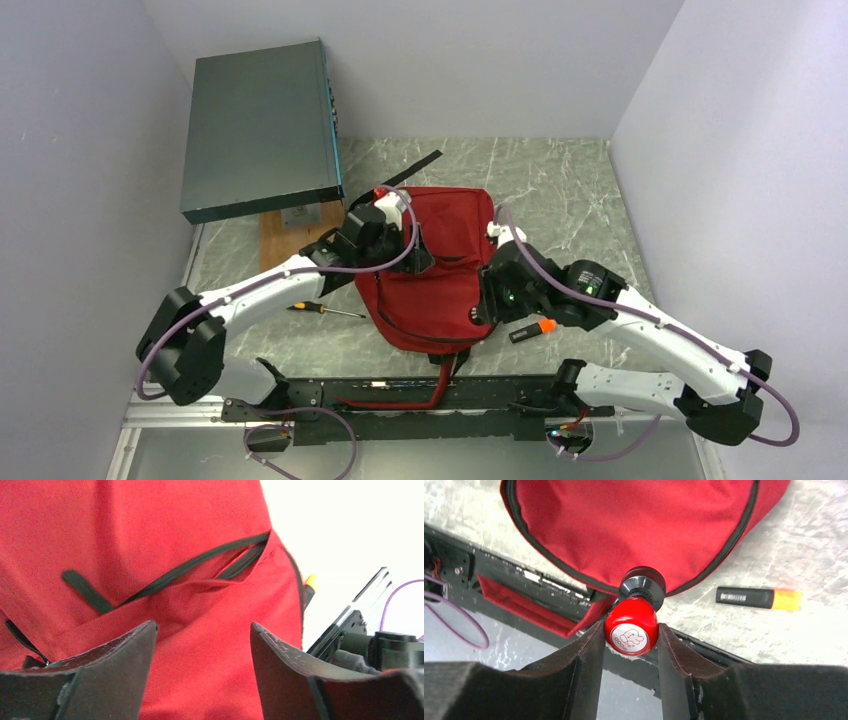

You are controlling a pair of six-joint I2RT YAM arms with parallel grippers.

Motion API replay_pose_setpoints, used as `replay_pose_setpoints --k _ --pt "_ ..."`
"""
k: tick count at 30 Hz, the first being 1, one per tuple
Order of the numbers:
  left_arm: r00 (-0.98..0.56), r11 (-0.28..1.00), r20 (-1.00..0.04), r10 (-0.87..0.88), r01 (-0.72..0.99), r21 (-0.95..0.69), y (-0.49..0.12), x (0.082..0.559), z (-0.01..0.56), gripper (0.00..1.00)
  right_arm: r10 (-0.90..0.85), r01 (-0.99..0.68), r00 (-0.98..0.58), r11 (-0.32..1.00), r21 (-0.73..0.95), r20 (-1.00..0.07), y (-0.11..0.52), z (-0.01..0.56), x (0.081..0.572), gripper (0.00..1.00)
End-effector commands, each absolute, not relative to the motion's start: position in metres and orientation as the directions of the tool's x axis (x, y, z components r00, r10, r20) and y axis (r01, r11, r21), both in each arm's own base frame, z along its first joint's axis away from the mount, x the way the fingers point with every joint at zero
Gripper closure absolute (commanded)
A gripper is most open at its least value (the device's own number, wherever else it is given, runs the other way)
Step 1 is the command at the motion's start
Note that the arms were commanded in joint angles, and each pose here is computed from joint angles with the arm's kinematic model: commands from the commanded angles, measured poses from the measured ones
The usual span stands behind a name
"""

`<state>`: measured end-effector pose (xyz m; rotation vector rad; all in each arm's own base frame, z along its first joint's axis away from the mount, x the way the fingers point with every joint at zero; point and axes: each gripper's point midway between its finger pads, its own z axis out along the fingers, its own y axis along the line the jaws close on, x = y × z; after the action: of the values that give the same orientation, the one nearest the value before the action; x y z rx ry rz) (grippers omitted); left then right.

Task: Pack the student bag
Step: Pick up the stationery from the center of the board, then place the stationery in the student bag.

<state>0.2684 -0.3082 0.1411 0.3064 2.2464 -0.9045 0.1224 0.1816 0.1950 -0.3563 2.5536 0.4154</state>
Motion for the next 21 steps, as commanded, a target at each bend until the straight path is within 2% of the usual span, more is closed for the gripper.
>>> replay_pose_setpoints --k 1,5,8,13,16,20,21 --pt "-0.595 0.741 -0.803 -0.033 0.525 -0.419 -0.305 0.288 0.203 0.23 -0.177 -0.314 -0.795 0.938 0.145 -0.58 0.161 0.202 0.146 1.0" --pt "-0.504 0.763 -0.855 0.12 0.598 -0.245 -0.306 0.309 0.211 0.25 -0.071 -0.299 -0.753 0.923 0.244 -0.655 0.165 0.221 0.178 1.0" --pt "-0.481 0.741 -0.83 0.282 0.659 -0.13 -0.31 0.32 0.193 0.28 -0.032 -0.284 -0.742 0.92 0.271 -0.67 0.165 0.223 0.196 1.0" --pt "-0.398 0.658 -0.784 0.477 0.753 0.018 -0.32 0.333 0.174 0.26 -0.014 -0.298 -0.738 0.904 0.308 -0.675 0.166 0.22 0.202 1.0" --pt "-0.359 0.609 -0.741 0.567 0.789 0.085 -0.328 0.334 0.162 0.2 -0.024 -0.314 -0.75 0.893 0.324 -0.661 0.168 0.215 0.199 1.0" --pt "-0.329 0.567 -0.695 0.639 0.812 0.136 -0.342 0.331 0.144 0.16 -0.016 -0.323 -0.748 0.882 0.342 -0.664 0.171 0.216 0.198 1.0" --pt "-0.316 0.548 -0.688 0.653 0.824 0.142 -0.347 0.326 0.139 0.13 -0.014 -0.324 -0.747 0.881 0.345 -0.665 0.172 0.217 0.198 1.0"
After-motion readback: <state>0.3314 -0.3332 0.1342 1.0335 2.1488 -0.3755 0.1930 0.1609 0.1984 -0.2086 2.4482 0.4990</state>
